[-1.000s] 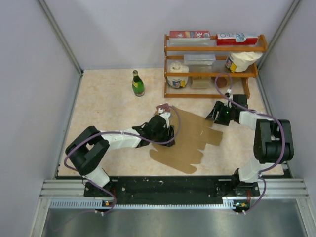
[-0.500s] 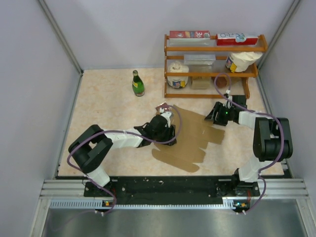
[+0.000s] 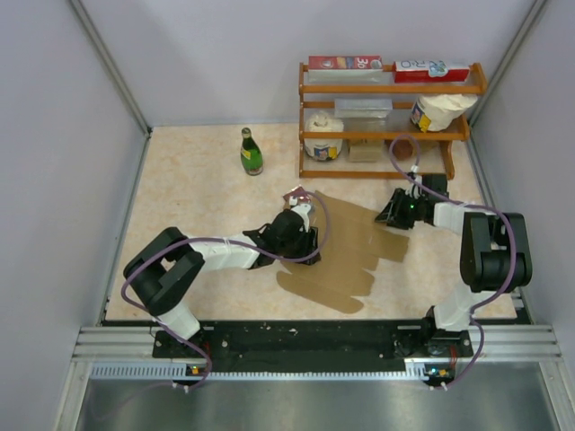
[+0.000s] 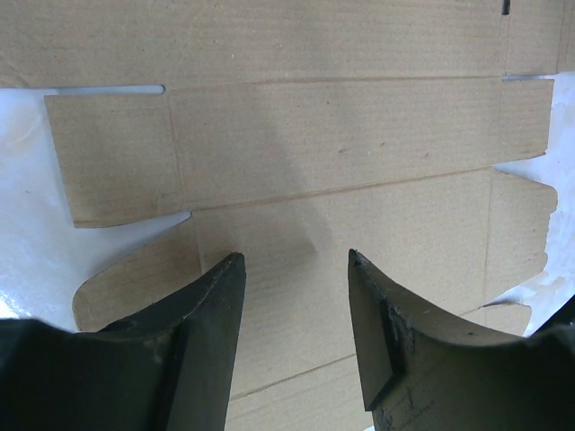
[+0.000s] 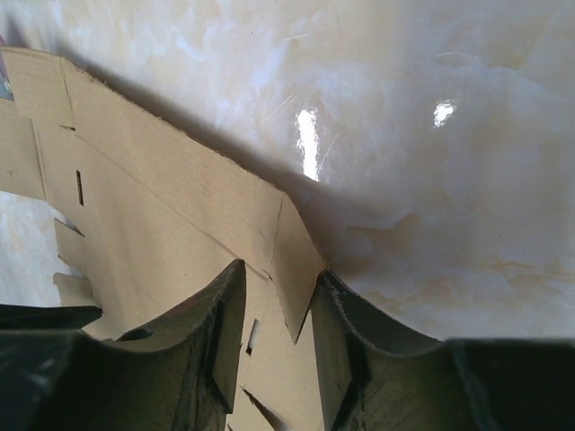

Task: Fold the paper box

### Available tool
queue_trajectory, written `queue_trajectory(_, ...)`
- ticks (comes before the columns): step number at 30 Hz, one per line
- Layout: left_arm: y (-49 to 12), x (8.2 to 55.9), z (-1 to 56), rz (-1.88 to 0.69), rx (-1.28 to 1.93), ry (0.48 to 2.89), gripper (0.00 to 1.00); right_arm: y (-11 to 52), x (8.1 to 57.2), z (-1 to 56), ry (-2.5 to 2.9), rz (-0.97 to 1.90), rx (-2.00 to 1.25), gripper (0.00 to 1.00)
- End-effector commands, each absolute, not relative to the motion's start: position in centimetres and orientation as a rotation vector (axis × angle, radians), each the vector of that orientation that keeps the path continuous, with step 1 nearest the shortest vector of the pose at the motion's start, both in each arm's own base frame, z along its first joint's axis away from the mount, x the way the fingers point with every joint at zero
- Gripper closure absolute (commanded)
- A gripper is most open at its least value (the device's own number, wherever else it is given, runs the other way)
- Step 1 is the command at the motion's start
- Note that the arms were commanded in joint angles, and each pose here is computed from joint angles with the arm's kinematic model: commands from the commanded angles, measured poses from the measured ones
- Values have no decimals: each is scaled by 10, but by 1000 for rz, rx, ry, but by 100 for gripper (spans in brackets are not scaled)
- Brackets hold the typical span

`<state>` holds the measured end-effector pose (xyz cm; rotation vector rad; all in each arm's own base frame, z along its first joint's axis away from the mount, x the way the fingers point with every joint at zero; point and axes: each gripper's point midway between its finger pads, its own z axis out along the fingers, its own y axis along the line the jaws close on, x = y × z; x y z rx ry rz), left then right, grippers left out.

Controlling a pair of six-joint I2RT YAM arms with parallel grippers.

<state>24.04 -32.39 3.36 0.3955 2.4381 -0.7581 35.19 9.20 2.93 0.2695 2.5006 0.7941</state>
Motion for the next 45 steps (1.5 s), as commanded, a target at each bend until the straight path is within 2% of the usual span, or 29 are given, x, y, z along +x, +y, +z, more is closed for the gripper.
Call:
queue_trajectory(1,-321,234,34,-765,376,2448,46,89,346,26,2508,739,261,67)
queue_trajectory(4,-323,233,29,-768,389,2462,46,91,348,32,2459,753,252,71)
queue_trajectory(11,-327,237,32,-762,410,2456,47,91,350,46,2384,747,207,89)
queue_trajectory(18,-332,239,47,-788,426,2422,45,98,351,66,2322,690,106,98)
queue_trajectory(24,-338,246,83,-828,450,2334,38,96,345,84,2263,600,29,100)
queue_trajectory(36,-335,297,230,-888,483,1991,24,106,308,139,1967,603,-138,100)
queue_trajectory(41,-326,319,269,-1105,536,1837,23,113,294,168,1833,634,-215,100)
queue_trajectory(45,-335,316,286,-1208,684,1759,23,121,285,181,1784,677,-270,100)
